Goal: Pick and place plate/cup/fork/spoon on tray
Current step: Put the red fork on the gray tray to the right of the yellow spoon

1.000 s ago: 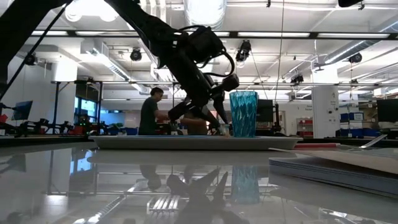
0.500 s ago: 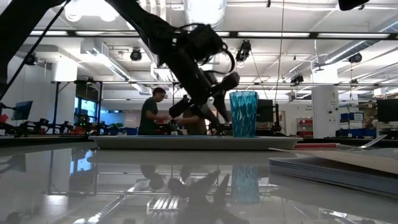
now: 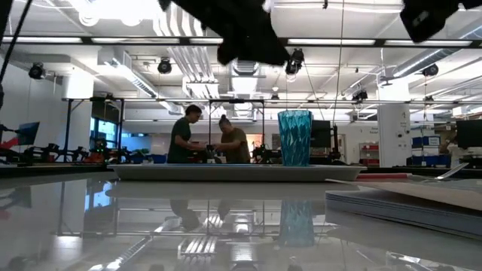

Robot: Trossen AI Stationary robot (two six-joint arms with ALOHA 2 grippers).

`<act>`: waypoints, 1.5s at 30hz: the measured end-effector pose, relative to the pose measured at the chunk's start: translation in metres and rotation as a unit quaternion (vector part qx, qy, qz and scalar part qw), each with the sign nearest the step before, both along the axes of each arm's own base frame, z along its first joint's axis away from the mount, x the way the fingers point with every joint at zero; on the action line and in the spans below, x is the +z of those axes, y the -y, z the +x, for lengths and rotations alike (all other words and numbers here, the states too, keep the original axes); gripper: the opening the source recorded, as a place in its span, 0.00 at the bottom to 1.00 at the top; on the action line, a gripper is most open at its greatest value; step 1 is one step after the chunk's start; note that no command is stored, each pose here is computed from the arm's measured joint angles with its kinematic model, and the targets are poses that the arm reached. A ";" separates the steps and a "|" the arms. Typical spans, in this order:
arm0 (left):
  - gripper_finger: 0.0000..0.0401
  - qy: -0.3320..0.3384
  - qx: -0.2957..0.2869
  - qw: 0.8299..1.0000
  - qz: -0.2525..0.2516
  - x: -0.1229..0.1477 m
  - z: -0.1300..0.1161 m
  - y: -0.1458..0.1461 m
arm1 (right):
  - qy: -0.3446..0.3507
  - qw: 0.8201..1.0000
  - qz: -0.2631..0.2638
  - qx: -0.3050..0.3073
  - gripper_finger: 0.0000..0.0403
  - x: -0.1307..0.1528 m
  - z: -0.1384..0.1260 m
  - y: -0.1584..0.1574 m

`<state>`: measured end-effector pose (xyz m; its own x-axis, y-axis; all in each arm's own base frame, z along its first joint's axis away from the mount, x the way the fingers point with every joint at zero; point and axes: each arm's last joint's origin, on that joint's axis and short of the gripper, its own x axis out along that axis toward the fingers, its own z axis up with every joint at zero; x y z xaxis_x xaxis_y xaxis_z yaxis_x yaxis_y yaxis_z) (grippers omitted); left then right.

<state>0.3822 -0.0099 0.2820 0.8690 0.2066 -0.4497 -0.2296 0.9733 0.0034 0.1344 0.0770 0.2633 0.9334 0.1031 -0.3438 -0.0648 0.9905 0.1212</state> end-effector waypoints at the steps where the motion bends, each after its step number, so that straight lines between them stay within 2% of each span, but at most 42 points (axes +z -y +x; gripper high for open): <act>1: 0.24 -0.002 -0.022 1.000 0.022 0.002 -0.006 0.008 | -0.011 1.000 0.012 -0.016 0.03 -0.004 0.003 -0.001; 5: 0.24 0.019 -0.089 0.992 0.083 0.010 -0.032 0.032 | -0.048 0.993 0.052 -0.092 0.03 -0.020 0.013 -0.006; 11: 0.24 0.111 -0.123 0.974 0.155 0.019 -0.068 0.038 | -0.088 0.966 0.138 -0.199 0.03 -0.027 0.026 0.000; 15: 0.24 0.160 -0.116 0.963 0.180 0.021 -0.090 0.031 | -0.141 0.937 0.167 -0.274 0.03 -0.026 0.030 0.016; 17: 0.24 0.172 -0.113 0.961 0.186 0.021 -0.101 0.029 | -0.182 0.916 0.182 -0.307 0.03 -0.027 0.030 0.029; 21: 0.24 0.192 -0.109 0.957 0.190 0.023 -0.119 0.026 | -0.266 0.871 0.224 -0.348 0.03 -0.031 0.029 0.055; 25: 0.24 0.208 -0.104 0.954 0.189 0.030 -0.131 0.024 | -0.299 0.841 0.248 -0.375 0.03 -0.034 0.030 0.083; 32: 0.24 0.219 -0.100 0.952 0.191 0.031 -0.144 0.022 | -0.303 0.819 0.238 -0.426 0.03 -0.042 0.033 0.127; 35: 0.24 0.225 -0.096 0.951 0.192 0.033 -0.148 0.021 | -0.302 0.814 0.229 -0.439 0.03 -0.047 0.039 0.141; 41: 0.24 0.227 -0.093 0.950 0.194 0.034 -0.151 0.020 | -0.310 0.813 0.215 -0.444 0.03 -0.063 0.055 0.158; 45: 0.24 0.222 -0.095 0.949 0.205 0.032 -0.151 0.020 | -0.337 0.800 0.207 -0.452 0.03 -0.076 0.060 0.164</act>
<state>0.2313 -0.0301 0.3144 0.9931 0.1049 0.0526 -0.1165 0.9353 0.3340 0.1942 -0.0867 0.1875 0.3085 -0.2729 -0.9113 0.8728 0.4622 0.1570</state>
